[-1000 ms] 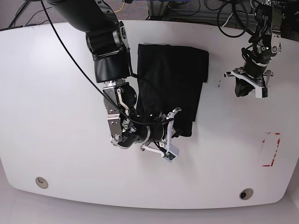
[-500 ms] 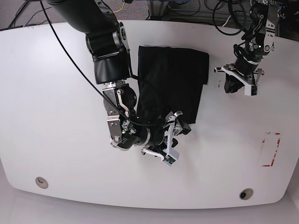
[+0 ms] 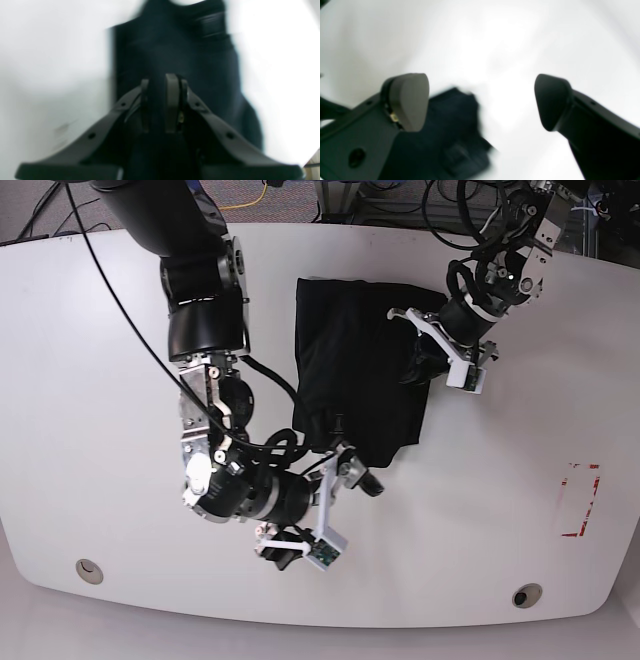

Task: Layout the t-shirt on the table in an organized manner, then fold the t-shirt properly

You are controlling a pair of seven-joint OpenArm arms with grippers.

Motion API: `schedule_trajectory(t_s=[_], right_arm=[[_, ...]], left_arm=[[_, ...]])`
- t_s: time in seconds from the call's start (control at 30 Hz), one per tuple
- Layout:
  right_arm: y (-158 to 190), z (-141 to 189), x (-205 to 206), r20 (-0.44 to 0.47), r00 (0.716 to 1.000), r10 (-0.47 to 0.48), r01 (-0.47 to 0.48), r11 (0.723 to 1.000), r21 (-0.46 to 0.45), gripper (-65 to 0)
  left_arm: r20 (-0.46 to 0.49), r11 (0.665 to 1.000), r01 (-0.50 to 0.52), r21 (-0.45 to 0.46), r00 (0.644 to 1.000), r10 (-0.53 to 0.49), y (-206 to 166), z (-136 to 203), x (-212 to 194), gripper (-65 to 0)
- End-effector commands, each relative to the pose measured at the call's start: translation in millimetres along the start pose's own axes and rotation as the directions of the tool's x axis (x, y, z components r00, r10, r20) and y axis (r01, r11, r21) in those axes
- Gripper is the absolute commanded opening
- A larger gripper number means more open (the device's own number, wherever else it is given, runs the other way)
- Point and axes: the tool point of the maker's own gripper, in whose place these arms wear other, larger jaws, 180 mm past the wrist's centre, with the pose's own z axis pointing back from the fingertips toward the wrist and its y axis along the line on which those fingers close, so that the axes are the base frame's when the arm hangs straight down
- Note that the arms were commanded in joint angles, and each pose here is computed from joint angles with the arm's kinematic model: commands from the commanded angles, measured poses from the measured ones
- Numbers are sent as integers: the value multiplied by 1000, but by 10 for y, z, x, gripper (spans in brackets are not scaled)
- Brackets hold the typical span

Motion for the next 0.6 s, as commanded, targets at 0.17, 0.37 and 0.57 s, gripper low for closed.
schedule_trajectory(t_s=[0.17,0.37,0.57], right_arm=[[-184,379,-543,-101,994,39,-48,995,-90,-59],[-146,450,-1015,-169,985,-37,21,995,-94,-59],[-177,412,-1203,-154,973,-174,159,981,-109,-59]], left_arm=[[54,997,26,-72,998,-22,-339,-144,140,-574],[34,996,83,-28,996,-82,-222,-180,66,-574],[36,996,74,42,996,-76,57,-173,97,-574]])
